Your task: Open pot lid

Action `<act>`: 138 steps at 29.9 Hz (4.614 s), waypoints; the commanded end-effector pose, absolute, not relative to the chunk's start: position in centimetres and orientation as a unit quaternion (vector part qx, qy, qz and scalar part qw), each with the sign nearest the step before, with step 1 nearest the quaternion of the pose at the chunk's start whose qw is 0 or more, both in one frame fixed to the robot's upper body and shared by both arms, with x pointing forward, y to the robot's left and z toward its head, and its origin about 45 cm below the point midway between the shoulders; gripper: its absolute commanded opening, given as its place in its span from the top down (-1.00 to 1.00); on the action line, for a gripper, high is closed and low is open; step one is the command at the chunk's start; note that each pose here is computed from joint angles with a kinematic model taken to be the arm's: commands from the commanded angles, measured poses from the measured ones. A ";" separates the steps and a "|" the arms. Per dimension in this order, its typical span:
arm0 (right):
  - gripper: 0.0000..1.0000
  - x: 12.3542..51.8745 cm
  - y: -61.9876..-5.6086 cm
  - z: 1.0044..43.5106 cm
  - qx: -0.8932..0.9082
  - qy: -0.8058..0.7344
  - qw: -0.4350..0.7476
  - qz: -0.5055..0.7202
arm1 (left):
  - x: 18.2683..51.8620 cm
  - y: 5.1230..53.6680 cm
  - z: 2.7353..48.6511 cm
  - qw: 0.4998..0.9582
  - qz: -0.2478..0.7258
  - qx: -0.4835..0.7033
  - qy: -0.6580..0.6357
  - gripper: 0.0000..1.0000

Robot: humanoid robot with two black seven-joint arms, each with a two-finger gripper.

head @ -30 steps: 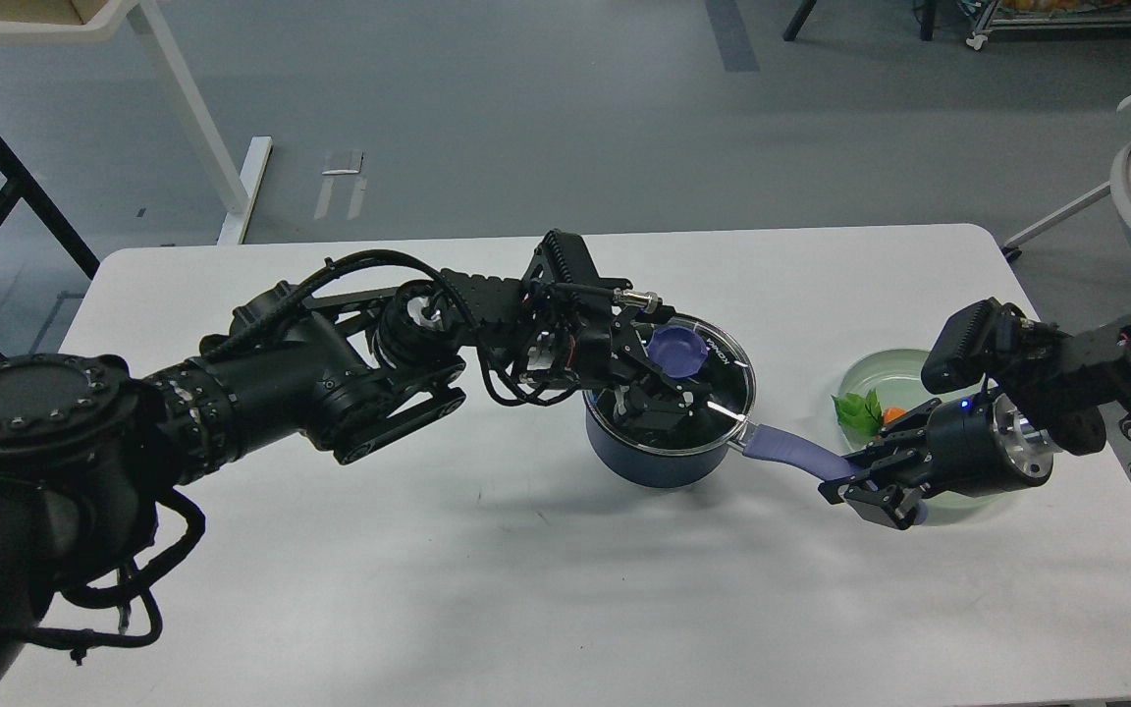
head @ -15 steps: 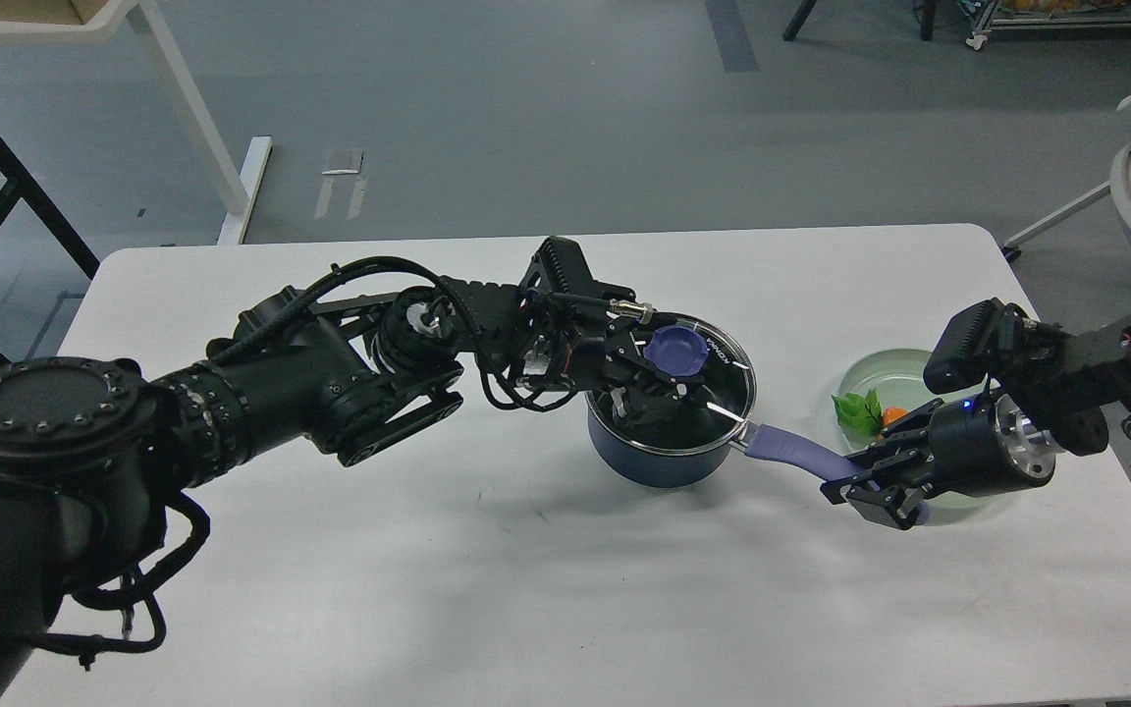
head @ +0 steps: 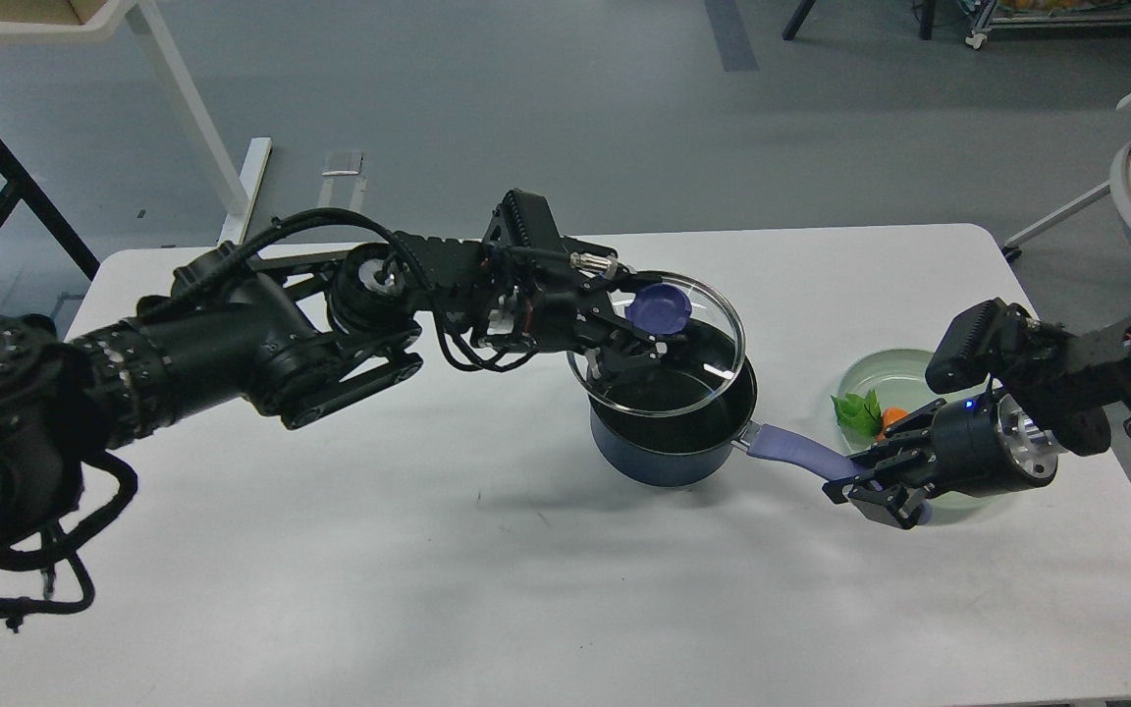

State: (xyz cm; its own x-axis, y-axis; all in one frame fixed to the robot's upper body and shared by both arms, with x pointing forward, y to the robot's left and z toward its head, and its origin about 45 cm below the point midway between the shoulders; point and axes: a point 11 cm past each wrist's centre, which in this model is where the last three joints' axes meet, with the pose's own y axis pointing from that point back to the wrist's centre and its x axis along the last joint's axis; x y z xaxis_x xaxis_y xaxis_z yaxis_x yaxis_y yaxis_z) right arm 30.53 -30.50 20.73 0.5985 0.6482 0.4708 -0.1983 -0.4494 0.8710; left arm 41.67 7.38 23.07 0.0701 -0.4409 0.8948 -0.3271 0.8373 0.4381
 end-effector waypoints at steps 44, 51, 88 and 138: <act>0.37 30.6 -30.2 20.6 0.741 0.153 0.499 0.422 | 28.3 43.3 13.5 0.680 0.035 0.511 -0.524 0.04; 0.37 30.6 -30.2 20.7 0.741 0.154 0.499 0.423 | 27.8 43.5 12.8 0.684 0.035 0.515 -0.516 -0.28; 0.33 30.6 -30.5 20.7 0.740 0.151 0.502 0.422 | 43.1 35.8 29.1 0.825 0.564 0.029 -0.029 -0.98; -0.99 45.3 -28.5 30.2 0.824 -0.560 -0.047 0.072 | 43.9 35.0 23.4 0.814 0.557 -0.027 0.165 -0.99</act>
State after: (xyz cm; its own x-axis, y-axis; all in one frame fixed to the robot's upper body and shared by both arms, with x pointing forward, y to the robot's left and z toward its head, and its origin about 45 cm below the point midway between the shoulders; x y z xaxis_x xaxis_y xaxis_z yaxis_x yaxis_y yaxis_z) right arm 44.80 -29.89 30.77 0.4261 -0.8859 0.1831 -0.8859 -0.4497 -0.1138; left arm 44.15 35.39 24.21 0.3240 0.9039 -0.2792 -0.9186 0.3711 0.1356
